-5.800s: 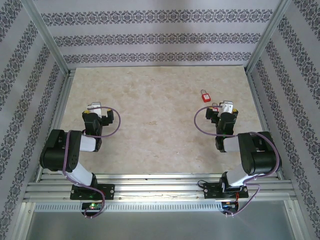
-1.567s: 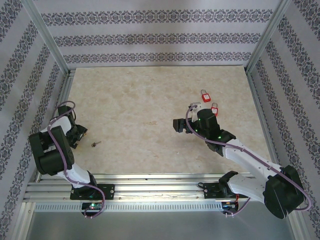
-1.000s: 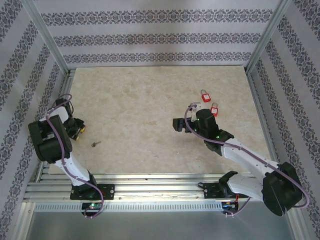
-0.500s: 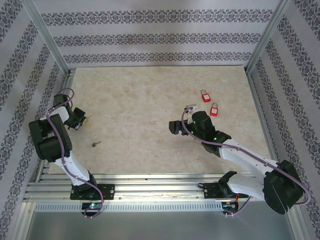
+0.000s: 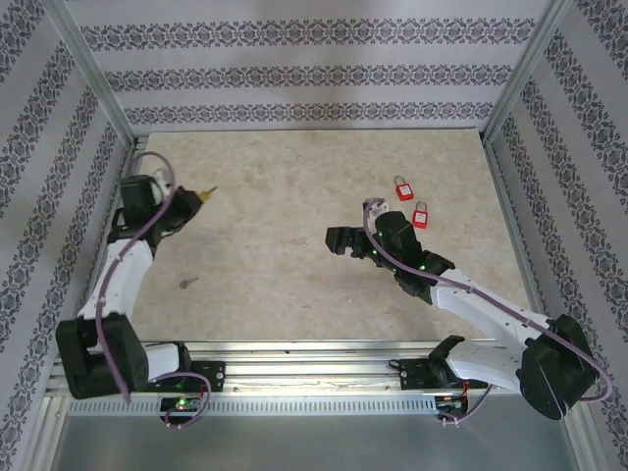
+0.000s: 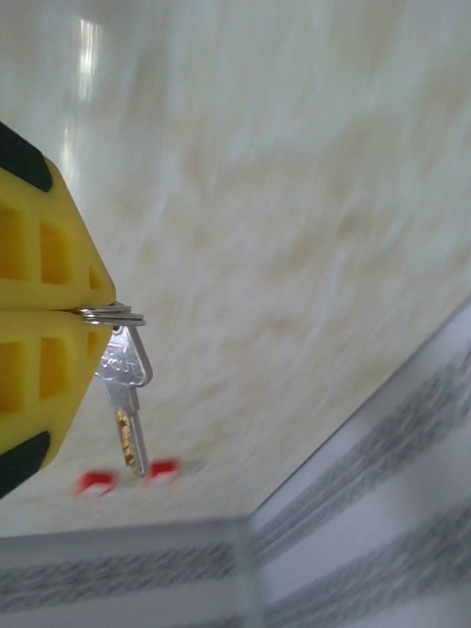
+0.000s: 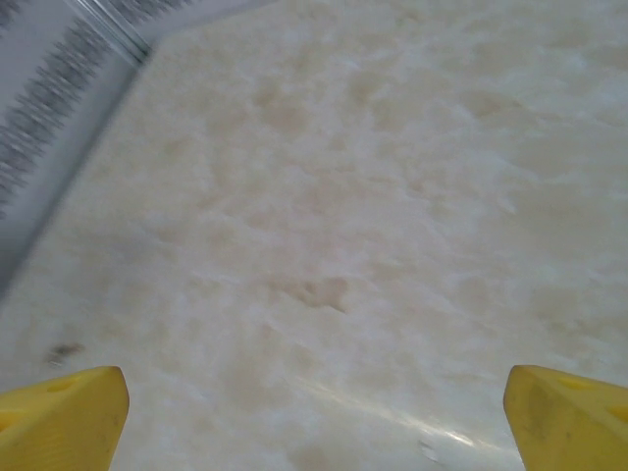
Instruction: Unlock with the key
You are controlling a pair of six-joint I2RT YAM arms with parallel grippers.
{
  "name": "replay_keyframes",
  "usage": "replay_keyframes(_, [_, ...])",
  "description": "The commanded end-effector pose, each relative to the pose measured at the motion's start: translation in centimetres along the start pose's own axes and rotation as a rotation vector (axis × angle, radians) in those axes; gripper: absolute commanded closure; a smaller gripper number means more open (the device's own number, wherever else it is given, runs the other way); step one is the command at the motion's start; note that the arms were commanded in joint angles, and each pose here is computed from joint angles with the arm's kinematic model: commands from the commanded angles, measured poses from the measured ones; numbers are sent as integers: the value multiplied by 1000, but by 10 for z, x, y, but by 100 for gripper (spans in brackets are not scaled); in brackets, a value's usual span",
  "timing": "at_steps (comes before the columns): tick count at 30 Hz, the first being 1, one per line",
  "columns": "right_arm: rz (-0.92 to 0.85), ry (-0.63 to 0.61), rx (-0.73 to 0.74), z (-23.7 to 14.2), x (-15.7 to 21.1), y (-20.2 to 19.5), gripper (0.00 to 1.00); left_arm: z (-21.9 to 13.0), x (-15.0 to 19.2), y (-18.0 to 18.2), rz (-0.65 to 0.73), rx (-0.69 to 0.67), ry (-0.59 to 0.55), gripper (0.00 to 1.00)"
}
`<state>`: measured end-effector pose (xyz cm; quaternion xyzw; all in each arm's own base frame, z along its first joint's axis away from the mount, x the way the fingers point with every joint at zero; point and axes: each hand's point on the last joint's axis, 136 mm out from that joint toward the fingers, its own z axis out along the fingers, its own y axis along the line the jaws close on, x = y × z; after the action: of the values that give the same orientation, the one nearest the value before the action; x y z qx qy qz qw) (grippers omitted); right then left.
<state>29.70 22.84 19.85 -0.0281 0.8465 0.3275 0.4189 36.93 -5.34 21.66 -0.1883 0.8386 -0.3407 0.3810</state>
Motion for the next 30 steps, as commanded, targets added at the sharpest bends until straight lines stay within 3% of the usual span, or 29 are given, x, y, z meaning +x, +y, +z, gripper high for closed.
replay_keyframes(1, [80, -65, -203, -6, -36, 56, 2, 6, 29, -44, 98, 97, 39, 100])
replay_keyframes(8, [43, -61, -318, -1, -45, 94, 6, 21, 83, -83, 138, 142, 157, 100])
replay_keyframes(12, [-42, -37, -397, 4, -34, 117, 18, 28, 110, -90, 155, 117, 240, 100])
replay_keyframes(18, [-145, 32, -358, 21, -13, 109, 34, 29, 122, -86, 161, 58, 306, 100])
replay_keyframes(22, [-166, 83, -410, 31, -1, 116, 42, 29, 126, -86, 183, 39, 323, 100])
replay_keyframes(30, [-162, 122, -424, 51, 7, 116, 53, 33, 130, -87, 188, 42, 342, 100])
